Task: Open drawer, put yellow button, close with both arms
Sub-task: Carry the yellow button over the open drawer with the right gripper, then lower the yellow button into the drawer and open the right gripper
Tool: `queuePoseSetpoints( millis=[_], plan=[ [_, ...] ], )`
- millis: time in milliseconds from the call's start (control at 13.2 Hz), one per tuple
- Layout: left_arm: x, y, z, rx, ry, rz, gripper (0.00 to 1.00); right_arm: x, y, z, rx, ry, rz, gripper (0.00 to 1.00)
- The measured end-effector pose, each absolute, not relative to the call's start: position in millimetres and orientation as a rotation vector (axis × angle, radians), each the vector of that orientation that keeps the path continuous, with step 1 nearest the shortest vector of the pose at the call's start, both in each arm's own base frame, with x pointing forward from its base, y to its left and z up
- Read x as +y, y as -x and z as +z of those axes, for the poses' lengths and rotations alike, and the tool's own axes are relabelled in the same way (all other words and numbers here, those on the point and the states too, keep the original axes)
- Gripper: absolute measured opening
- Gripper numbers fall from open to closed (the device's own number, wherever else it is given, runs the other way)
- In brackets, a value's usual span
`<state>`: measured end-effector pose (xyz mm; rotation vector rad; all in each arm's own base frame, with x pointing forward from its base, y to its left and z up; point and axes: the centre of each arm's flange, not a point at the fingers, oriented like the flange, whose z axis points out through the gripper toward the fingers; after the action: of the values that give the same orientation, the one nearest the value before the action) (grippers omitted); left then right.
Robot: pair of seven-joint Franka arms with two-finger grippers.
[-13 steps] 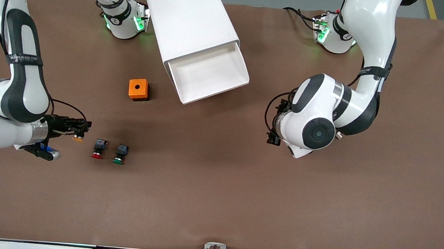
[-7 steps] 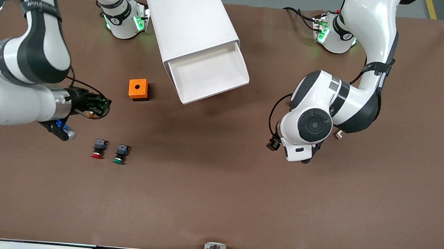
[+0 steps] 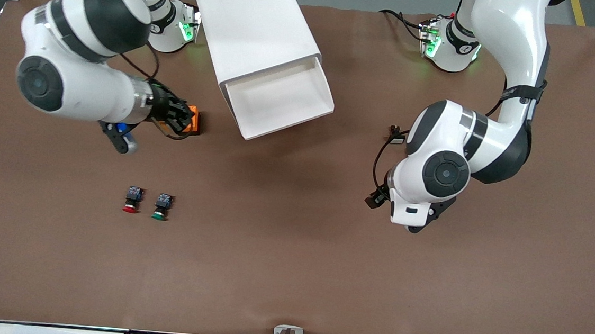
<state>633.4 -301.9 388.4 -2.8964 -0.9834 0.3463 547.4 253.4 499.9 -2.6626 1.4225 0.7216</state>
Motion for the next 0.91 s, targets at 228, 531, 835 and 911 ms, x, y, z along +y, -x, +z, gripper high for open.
queuePoseSetpoints(
  millis=[228, 531, 835, 911],
  plan=[
    [-277, -645, 389, -0.821, 2.957, 0.339, 1.0, 313, -516, 485, 1.549, 2.575, 0.656, 0.34],
    [-253, -654, 407, -0.652, 3.028, 0.3, 1.0, 386, -474, 464, 1.664, 2.485, 0.563, 0.34],
    [-250, -653, 420, -0.466, 3.072, 0.268, 1.0, 426, -442, 440, 1.719, 2.42, 0.509, 0.34],
    [-251, -652, 420, -0.437, 3.075, 0.269, 1.0, 430, -439, 439, 1.723, 2.403, 0.496, 0.34]
  ],
)
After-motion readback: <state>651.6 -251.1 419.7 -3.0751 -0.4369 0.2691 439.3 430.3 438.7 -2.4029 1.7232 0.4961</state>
